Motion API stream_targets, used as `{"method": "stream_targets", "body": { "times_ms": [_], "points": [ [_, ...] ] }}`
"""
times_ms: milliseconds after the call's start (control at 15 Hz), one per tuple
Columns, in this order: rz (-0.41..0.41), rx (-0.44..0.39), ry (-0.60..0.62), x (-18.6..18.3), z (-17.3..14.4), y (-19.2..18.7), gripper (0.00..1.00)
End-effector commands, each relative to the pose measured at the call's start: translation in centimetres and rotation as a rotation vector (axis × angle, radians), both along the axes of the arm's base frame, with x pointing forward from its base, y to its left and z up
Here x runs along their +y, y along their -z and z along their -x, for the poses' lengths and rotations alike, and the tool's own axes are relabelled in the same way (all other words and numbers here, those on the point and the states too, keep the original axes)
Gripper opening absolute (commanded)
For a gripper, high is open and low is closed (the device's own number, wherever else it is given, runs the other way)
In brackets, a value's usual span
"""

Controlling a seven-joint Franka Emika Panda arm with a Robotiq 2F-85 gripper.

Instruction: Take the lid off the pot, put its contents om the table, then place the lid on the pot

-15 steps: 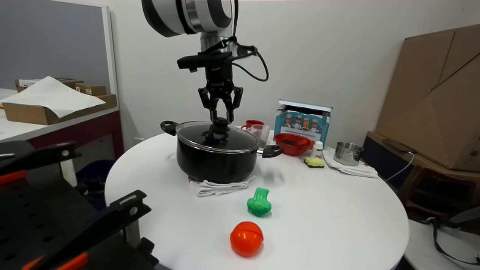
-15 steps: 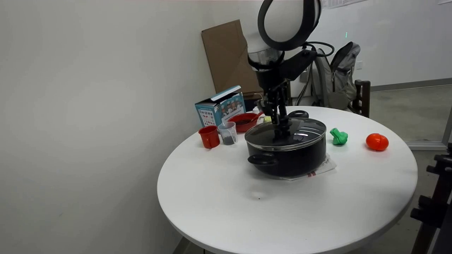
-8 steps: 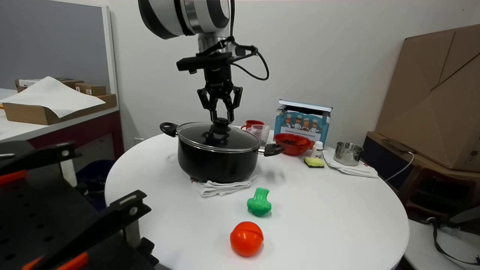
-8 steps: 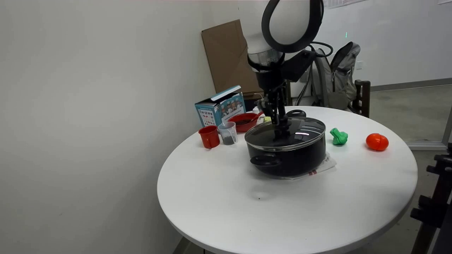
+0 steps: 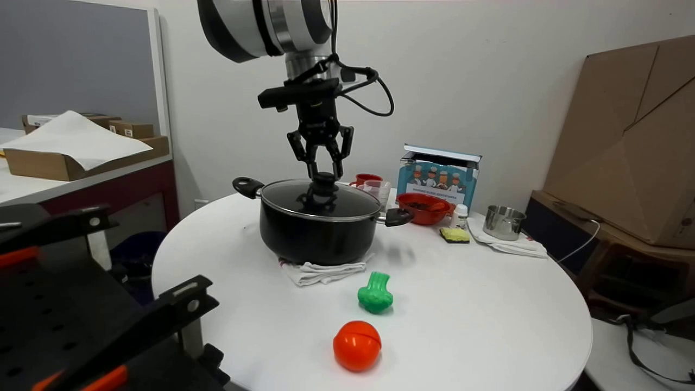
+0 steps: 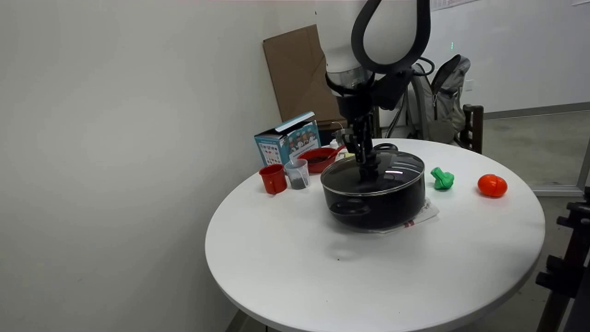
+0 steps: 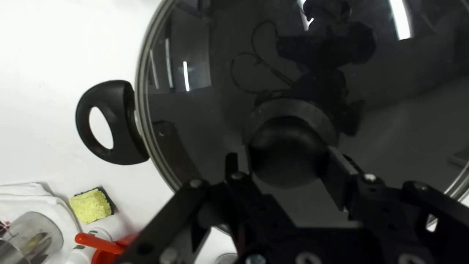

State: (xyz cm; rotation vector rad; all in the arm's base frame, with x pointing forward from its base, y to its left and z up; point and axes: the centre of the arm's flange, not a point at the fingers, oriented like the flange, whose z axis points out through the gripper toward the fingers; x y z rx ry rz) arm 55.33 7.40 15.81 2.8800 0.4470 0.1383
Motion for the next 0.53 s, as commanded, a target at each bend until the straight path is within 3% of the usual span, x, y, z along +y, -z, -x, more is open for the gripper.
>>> {"method": "stream_targets", "body": {
  "times_ms": [0,133,200,467],
  "points": [
    [0.012,-0.002,-0.001,-0.5,0.5,0.6,0.82],
    [0.009,0.015,0.004,-0.7,0.7,0.5,0.96],
    [0.007,0.021,0.006,-0.8,0.8,0.5,0.99],
    [-0.027,0.050,0.035,-0.9,0.9,-0.7,1.00]
  ]
}}
